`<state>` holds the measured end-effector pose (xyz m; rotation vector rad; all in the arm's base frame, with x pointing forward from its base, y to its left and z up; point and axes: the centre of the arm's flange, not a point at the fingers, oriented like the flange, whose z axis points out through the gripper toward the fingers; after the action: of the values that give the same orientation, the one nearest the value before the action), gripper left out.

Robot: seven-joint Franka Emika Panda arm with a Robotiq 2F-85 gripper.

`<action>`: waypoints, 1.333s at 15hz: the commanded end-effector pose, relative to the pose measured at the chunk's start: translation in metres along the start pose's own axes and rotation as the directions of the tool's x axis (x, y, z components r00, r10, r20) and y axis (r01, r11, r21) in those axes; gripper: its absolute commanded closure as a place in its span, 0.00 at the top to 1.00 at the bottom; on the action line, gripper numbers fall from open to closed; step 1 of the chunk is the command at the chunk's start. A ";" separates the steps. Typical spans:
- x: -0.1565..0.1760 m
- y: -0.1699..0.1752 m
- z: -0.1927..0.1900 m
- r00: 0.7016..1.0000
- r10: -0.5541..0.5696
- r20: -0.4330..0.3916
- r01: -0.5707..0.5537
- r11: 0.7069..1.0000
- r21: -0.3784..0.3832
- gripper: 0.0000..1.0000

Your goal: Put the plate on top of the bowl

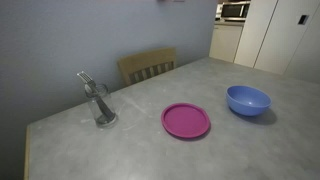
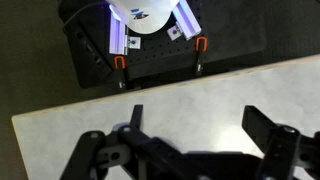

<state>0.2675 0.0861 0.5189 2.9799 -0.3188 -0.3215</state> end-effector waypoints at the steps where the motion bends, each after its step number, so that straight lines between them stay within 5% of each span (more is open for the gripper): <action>1: 0.000 0.000 0.000 1.000 0.000 0.000 0.000 1.000 0.000 1.00; 11: 0.038 -0.011 -0.015 0.997 -0.019 -0.074 0.020 0.999 0.025 1.00; 20: 0.130 -0.066 -0.007 0.975 0.118 -0.189 -0.087 0.983 0.163 1.00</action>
<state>0.3639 0.1029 0.5066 3.0724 -0.4447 0.0123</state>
